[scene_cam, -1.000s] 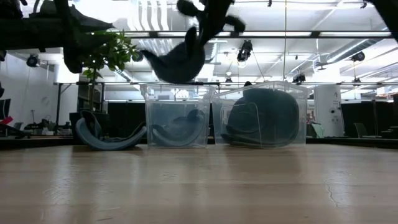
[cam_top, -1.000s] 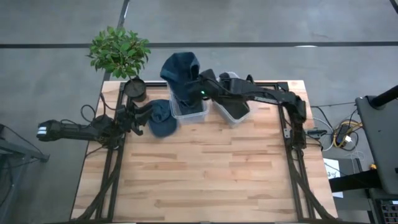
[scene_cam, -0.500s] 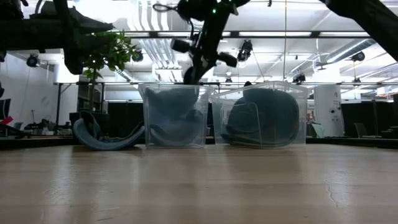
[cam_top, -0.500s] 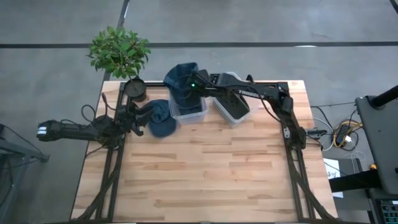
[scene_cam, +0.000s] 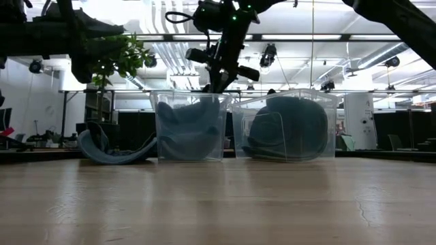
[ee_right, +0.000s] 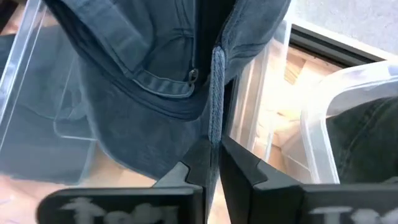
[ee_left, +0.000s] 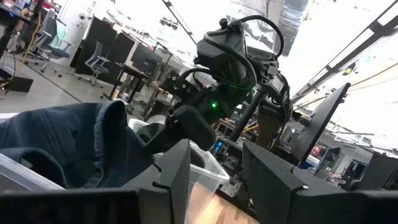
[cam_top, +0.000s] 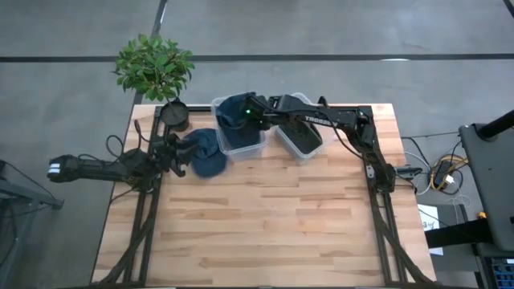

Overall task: Pick & Place hat
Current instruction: Put the bottom blue cap into the left transparent bin, then put the blue cap into the left transparent bin

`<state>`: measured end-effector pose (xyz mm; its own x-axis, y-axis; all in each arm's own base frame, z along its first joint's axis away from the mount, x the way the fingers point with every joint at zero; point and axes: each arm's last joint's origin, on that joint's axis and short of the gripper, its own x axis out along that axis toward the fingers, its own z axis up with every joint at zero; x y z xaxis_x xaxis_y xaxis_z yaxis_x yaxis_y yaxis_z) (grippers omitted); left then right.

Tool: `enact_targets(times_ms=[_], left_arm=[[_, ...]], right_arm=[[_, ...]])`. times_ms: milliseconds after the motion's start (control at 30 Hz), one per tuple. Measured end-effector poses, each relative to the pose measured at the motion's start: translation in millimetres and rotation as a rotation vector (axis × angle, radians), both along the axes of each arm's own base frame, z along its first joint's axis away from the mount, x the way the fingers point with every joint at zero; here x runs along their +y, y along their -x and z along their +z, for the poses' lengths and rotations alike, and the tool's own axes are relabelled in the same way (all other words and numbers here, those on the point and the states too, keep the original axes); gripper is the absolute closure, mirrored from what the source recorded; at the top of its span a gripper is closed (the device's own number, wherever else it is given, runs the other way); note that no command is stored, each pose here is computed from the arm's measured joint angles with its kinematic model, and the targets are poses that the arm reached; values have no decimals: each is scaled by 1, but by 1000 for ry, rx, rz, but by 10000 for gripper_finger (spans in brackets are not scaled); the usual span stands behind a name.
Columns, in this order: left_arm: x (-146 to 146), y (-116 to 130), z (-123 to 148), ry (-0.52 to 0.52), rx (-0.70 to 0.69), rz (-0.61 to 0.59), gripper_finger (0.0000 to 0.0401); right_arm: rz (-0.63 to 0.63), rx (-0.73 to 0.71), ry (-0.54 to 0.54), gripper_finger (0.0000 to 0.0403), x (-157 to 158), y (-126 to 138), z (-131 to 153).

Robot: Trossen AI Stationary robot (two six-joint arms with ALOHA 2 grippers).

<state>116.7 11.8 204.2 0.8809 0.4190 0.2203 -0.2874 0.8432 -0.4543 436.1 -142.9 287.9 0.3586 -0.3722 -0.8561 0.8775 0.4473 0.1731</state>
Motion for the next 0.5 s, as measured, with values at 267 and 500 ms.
enact_targets(times_ms=[267,500], left_arm=[[0,0,-2,0,18,1,261],[0,-1,-2,-3,27,2,261]], right_arm=[[61,11,0,306,1,0,0],[122,-21,38,245,11,0,20]])
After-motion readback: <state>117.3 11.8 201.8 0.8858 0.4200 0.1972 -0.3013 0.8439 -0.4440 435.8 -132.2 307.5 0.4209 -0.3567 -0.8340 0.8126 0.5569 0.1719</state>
